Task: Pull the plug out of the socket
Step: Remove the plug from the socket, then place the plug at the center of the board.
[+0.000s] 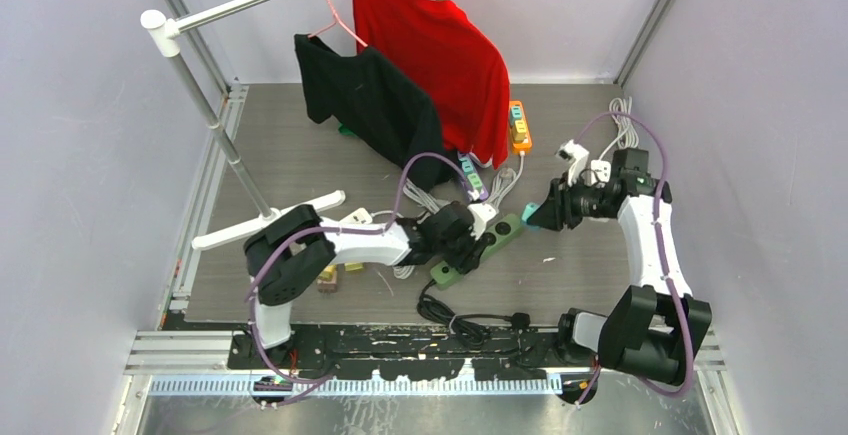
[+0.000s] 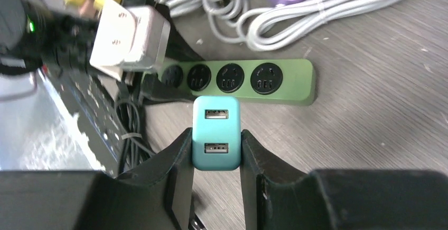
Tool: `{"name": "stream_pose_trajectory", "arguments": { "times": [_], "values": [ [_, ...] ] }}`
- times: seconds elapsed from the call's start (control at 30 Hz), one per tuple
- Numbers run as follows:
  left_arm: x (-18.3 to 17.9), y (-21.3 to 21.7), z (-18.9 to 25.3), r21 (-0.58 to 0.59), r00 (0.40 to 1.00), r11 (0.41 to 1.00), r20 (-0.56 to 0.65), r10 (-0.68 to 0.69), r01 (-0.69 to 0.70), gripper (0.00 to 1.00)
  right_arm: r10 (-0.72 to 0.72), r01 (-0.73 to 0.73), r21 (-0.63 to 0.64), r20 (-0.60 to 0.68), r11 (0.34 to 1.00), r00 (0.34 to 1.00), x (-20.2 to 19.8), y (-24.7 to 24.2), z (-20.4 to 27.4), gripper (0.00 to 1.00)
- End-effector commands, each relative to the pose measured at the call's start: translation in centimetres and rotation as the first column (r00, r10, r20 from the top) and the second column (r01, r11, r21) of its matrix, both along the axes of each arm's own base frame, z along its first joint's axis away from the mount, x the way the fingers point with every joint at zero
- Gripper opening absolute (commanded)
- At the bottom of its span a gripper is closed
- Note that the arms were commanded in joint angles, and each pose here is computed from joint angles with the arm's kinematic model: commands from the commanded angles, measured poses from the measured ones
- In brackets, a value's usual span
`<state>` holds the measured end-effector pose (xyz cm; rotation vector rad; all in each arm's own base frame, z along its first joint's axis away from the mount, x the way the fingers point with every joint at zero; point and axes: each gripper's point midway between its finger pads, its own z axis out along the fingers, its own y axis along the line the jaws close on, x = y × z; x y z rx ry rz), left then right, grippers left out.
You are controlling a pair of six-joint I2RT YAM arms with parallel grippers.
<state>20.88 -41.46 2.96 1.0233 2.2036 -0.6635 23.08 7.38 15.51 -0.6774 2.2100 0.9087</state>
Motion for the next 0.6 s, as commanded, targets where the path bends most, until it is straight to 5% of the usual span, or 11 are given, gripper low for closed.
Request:
{"name": "stream_pose_trajectory", "arguments": {
  "times": [0.0,0.27,0.57],
  "values": [
    [1.2,1.0,-1.8,0.153,0.988,0.979,-0.059,0.143,-0.133,0.14,-0.258,0.264,0.156,-0.059,0.952,0.964,3.7,-1.6,3.2,0.01],
    [2.1,-1.3,1.0,0.132,0.987,0.978,-0.007,0.163,-0.161,0.62,-0.335,0.367,0.247,-0.163,0.897,0.928,3.5,-2.4,2.7,0.02],
    [1.0,-0.8,8.7,-0.089,0.989,0.988,0.055,0.134,-0.128,0.74,-0.306,0.409,0.4,-0.297,0.82,0.905,3.2,-0.8,2.6,0.03]
  ]
}}
